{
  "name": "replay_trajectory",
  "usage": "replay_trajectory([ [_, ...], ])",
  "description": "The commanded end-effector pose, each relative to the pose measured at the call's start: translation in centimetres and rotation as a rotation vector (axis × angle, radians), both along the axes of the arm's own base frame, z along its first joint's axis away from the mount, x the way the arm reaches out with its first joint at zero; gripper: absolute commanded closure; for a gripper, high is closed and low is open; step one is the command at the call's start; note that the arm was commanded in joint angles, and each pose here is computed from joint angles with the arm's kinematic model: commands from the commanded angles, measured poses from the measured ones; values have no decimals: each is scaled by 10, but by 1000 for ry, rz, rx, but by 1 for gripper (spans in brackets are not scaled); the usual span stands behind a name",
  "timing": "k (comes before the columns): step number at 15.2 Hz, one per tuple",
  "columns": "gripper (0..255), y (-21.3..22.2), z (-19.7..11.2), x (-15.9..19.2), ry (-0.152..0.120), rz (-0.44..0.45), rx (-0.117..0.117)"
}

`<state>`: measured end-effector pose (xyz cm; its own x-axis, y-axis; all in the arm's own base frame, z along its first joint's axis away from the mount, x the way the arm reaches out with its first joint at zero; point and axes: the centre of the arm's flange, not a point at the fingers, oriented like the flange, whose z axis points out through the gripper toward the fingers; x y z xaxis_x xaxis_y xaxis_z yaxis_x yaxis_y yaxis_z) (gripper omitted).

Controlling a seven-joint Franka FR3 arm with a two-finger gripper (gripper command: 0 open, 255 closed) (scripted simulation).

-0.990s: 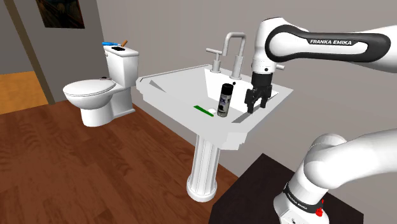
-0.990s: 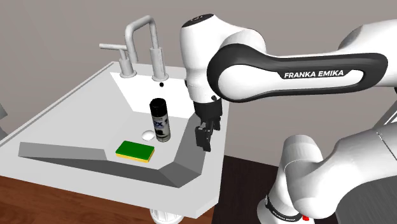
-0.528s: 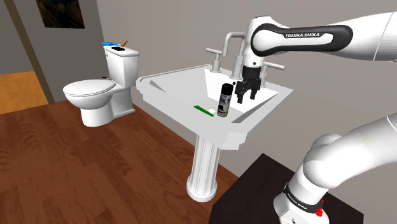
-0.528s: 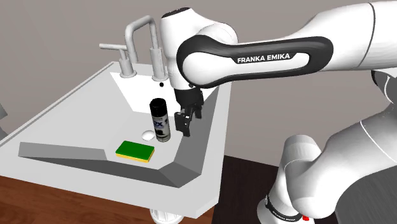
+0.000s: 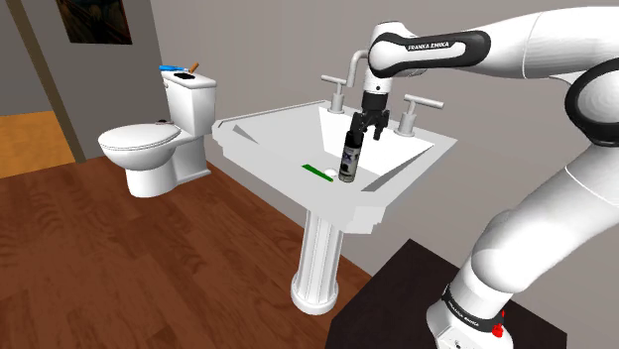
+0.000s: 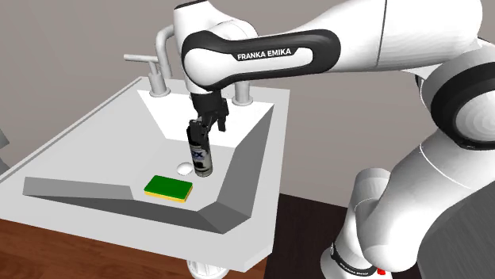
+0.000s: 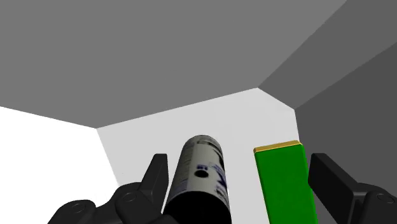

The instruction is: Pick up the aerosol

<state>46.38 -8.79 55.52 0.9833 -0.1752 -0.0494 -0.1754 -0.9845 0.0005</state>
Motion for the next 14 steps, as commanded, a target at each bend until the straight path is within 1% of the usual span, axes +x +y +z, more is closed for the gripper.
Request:
replay_trajectory([
  [1,0,-13,-1,24,-14,-6,-1],
  [6,0,-44,6,76,-47,-20,-3],
  [7,0,-45,6,79,-48,-21,-3],
  [14,0,-45,-34,79,-48,-21,-3],
])
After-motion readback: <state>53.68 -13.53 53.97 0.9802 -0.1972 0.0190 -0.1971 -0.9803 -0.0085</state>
